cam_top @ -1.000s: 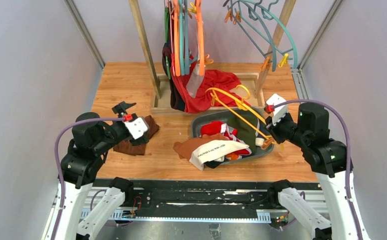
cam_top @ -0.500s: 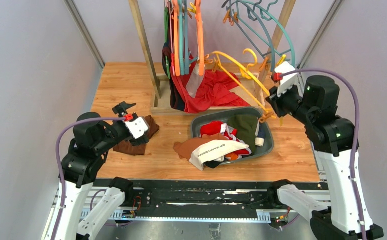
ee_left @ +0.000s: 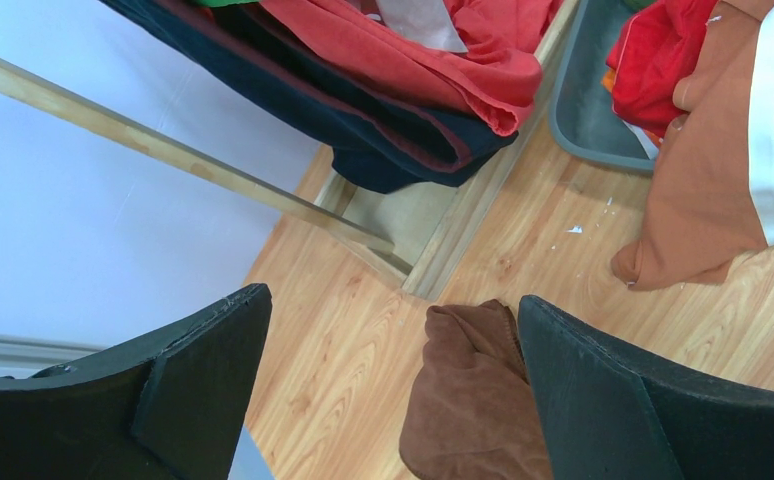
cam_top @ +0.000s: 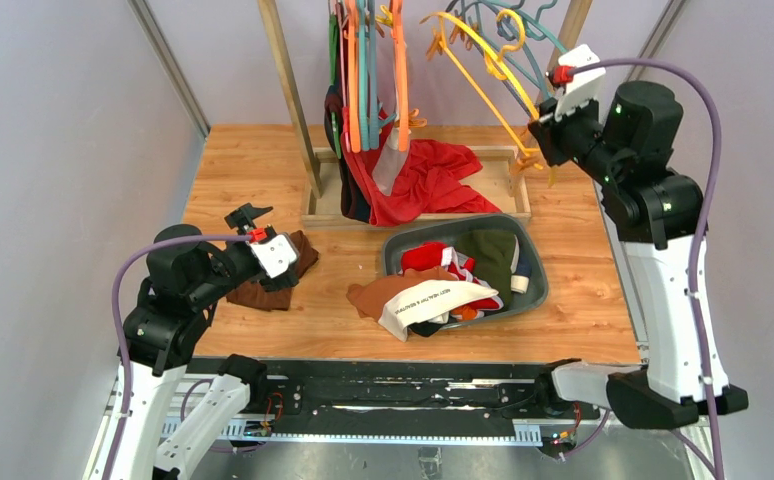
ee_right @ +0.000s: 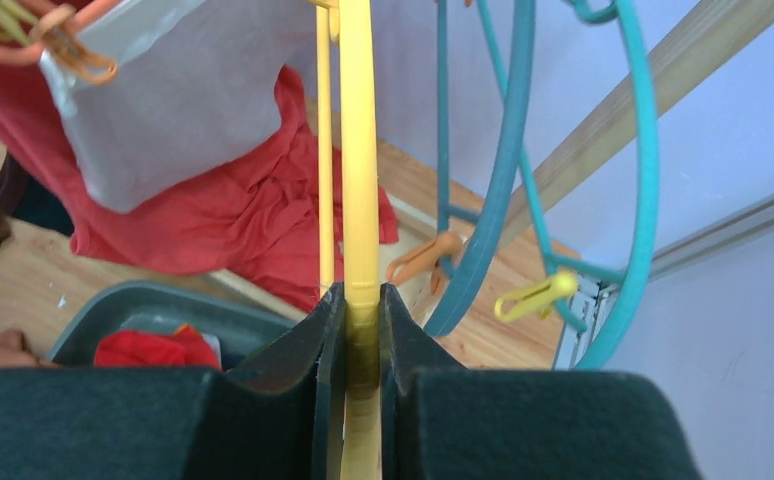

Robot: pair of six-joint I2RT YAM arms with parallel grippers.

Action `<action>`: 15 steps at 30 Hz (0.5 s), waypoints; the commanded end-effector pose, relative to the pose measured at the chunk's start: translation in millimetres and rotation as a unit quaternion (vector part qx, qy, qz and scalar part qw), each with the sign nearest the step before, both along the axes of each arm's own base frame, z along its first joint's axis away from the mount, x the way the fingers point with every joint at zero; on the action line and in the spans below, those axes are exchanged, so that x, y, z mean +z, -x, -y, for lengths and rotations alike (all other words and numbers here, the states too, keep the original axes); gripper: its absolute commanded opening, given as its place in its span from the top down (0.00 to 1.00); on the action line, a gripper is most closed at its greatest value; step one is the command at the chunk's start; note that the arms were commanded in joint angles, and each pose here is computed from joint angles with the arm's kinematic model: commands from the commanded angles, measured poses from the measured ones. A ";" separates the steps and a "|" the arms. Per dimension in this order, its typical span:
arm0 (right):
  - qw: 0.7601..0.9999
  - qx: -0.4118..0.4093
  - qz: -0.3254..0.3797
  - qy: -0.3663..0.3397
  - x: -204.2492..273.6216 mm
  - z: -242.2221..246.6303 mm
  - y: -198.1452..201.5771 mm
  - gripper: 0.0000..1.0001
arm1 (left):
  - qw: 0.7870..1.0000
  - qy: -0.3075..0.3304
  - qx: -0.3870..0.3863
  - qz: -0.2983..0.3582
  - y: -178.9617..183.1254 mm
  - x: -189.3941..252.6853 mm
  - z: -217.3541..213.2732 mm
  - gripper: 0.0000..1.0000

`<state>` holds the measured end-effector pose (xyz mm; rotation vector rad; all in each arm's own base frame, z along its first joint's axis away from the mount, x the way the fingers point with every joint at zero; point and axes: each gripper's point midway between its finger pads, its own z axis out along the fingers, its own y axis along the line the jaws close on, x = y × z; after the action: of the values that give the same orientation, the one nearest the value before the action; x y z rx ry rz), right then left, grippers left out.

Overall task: Remove the underwear clipped to the hanger
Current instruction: Place the hanger at the clothesline.

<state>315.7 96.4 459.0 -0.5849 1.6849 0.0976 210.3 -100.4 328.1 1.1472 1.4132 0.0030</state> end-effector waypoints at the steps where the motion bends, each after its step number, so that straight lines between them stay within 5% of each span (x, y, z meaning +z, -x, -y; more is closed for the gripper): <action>1: 0.998 -0.020 0.059 -0.031 45.6 -0.7 -20.4 0.99 | 1.000 0.007 -0.004 0.013 0.2 5.9 1.8 0.02; 15: 0.996 -0.034 0.069 -0.051 63.6 -18.7 -76.9 0.99 | 1.000 0.007 -0.012 0.013 0.8 6.0 4.4 0.02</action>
<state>387.3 111.4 488.9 -0.5087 1.6485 0.0842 209.8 -101.4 328.2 1.1508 1.4094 -0.0029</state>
